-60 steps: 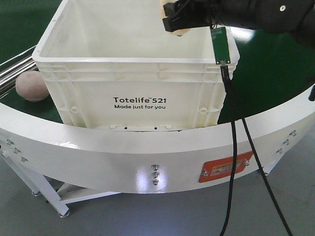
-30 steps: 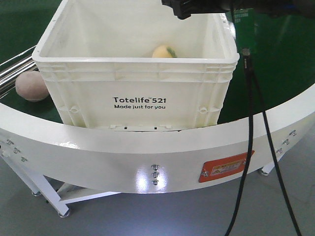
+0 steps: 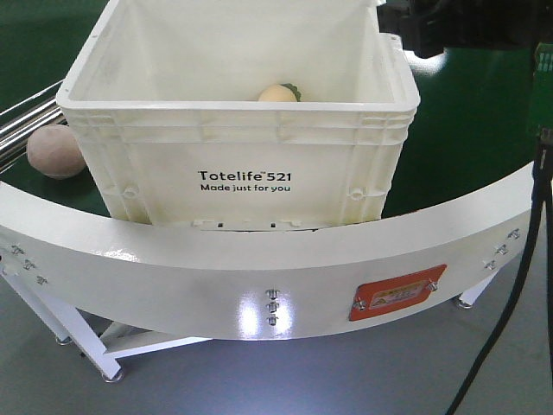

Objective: Place moving items into box and shelve
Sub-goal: 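Lift the yellow toy with the right gripper and drop it into the tote, then grasp the pink plush ball with the left gripper and lift it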

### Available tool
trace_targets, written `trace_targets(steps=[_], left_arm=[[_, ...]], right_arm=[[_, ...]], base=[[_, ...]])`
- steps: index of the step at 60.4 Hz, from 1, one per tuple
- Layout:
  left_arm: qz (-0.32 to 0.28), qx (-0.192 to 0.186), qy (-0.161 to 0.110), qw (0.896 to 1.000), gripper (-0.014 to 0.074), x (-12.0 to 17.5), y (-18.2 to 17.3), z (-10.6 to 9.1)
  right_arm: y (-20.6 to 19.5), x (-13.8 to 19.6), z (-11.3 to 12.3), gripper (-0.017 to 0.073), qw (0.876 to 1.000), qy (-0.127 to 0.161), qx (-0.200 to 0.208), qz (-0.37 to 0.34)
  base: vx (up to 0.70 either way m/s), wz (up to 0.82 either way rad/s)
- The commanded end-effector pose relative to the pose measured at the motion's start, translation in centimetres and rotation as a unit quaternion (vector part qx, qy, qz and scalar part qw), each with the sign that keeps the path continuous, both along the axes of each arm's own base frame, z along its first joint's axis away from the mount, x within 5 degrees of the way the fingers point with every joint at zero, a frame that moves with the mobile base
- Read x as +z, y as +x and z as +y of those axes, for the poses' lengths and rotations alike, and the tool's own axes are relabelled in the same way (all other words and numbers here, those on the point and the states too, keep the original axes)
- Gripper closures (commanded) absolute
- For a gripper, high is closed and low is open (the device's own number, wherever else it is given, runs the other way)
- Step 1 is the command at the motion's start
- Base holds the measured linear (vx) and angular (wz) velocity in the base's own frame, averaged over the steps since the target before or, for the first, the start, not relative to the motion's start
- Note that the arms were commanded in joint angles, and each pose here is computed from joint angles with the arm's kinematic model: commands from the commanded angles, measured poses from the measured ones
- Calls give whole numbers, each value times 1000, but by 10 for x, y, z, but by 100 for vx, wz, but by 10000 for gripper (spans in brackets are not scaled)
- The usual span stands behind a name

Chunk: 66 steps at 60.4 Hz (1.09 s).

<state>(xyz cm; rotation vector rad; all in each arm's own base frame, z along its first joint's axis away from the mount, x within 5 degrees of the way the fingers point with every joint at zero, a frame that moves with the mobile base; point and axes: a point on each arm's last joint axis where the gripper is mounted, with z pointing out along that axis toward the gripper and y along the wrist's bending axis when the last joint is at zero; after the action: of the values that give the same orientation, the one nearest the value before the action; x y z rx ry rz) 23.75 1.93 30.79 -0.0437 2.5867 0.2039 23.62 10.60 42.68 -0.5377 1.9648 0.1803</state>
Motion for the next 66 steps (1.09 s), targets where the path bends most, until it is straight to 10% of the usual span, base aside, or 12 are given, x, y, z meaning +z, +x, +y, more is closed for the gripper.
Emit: trace_targets(steps=[1,23,46,66], left_arm=[[-24,3,-2,1000,-112,10,28,9],[-61,-51,-115,990,-97,-24,138,19],[-74,-41,-97,992,-19,-78,190,29],[-45,-44,-104,993,231,-89,189,27]], right_arm=[[-6,22,-5,-20,998,18,-4,-61],[-6,23,-5,-14,998,19,-4,-66],[-6,23,-5,-14,998,20,-4,-65],[-6,23,-5,-14,998,21,-4,-65]], base=[[0,0],[0,0],[0,0],[0,0]])
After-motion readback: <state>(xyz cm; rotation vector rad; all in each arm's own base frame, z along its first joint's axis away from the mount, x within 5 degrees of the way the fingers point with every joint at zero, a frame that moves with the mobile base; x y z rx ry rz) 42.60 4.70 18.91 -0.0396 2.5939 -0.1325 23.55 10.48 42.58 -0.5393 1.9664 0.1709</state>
